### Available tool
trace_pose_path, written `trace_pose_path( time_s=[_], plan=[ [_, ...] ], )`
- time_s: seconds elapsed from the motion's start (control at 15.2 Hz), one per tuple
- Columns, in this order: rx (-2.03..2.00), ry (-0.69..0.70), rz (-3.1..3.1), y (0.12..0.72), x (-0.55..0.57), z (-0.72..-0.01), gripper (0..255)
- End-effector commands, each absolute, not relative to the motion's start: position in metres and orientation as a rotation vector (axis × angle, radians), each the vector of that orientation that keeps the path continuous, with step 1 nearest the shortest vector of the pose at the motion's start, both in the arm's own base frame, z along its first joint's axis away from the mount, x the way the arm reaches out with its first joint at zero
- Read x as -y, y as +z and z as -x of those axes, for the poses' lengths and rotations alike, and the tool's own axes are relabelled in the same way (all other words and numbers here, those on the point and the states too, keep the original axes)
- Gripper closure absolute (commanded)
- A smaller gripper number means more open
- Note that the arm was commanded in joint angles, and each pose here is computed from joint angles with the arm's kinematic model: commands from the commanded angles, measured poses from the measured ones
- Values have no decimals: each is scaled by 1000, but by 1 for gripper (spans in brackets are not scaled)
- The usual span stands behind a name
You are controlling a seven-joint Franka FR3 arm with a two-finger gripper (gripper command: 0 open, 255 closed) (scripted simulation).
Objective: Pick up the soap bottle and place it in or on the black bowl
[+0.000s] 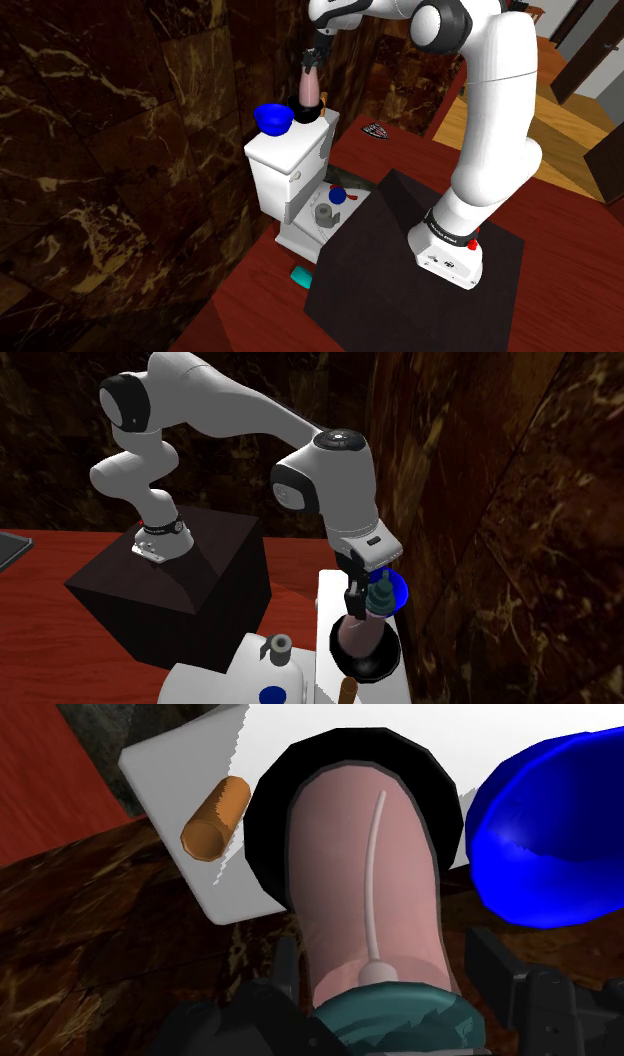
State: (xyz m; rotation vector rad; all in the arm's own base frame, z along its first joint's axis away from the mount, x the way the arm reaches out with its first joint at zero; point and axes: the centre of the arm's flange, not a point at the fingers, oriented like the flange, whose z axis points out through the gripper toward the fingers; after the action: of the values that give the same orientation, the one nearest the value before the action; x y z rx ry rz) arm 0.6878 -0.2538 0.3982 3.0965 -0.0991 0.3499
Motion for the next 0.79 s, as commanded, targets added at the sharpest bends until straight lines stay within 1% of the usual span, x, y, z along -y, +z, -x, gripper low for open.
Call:
trace_pose_path(
  time_s=[0.0,0.13,0.2,0.53,0.73],
  plan=[
    [99,351,-3096,398,254,-688,255],
    [99,351,-3096,398,254,-688,255],
    [99,351,-3096,398,254,-688,0],
    [99,351,-3096,398,254,-688,0],
    [99,351,-3096,437,253,-679,0]
  ],
)
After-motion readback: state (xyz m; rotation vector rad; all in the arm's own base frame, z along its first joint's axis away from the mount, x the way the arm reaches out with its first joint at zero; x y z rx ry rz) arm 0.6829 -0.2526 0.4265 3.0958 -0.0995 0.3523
